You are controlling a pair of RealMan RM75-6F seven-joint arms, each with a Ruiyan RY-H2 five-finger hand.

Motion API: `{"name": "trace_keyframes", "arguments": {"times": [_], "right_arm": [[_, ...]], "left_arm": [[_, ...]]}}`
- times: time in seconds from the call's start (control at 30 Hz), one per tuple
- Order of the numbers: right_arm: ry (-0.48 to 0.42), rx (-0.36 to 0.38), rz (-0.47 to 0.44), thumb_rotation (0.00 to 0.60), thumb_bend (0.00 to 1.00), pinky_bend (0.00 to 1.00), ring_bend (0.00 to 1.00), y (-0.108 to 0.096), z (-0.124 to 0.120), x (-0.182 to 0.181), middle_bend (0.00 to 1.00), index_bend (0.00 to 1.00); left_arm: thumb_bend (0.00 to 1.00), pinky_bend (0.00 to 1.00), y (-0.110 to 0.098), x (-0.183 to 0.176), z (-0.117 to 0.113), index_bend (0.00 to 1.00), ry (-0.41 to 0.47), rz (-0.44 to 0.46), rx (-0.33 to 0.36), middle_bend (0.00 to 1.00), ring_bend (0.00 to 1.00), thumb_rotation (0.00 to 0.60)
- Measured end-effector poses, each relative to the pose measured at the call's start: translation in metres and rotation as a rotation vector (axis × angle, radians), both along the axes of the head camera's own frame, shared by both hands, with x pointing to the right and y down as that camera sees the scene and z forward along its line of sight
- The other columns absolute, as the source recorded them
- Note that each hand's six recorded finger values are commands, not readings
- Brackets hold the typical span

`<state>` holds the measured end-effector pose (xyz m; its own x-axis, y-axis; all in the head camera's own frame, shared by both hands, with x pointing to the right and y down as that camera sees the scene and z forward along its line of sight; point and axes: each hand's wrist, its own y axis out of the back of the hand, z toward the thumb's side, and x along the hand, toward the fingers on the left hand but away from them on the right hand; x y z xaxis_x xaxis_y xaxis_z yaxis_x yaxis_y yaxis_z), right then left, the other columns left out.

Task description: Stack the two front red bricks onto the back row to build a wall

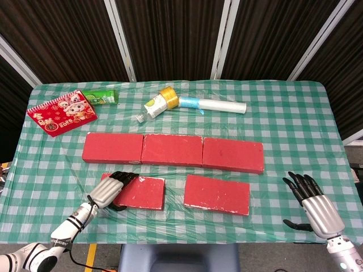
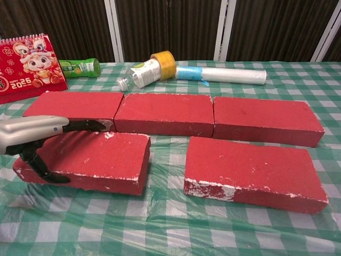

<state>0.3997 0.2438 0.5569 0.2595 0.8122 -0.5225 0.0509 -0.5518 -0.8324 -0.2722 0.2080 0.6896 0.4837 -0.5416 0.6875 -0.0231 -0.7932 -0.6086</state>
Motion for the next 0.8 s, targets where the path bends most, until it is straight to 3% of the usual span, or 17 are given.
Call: {"name": "trace_keyframes", "arguments": {"times": [0.2, 0.4, 0.8], "right_arm": [[0.006, -0.001, 0.007, 0.600, 0.09, 0.00, 0.00, -0.002, 0.001, 0.001, 0.00, 0.00], [0.016, -0.002, 0.024, 0.600, 0.08, 0.00, 0.00, -0.005, 0.003, 0.005, 0.00, 0.00], [0.042, -0.002, 0.056, 0.600, 0.09, 0.00, 0.00, -0.012, 0.008, 0.009, 0.00, 0.00]], "left_arm": [[0.25, 0.68, -0.028, 0.000, -0.016, 0.00, 0.011, -0.016, 0.084, 0.41, 0.61, 0.600], [0.25, 0.69, -0.071, 0.001, -0.027, 0.00, 0.025, -0.058, 0.141, 0.40, 0.62, 0.600], [0.25, 0.67, -0.146, -0.003, 0.002, 0.00, -0.019, -0.125, 0.128, 0.38, 0.61, 0.600]]}}
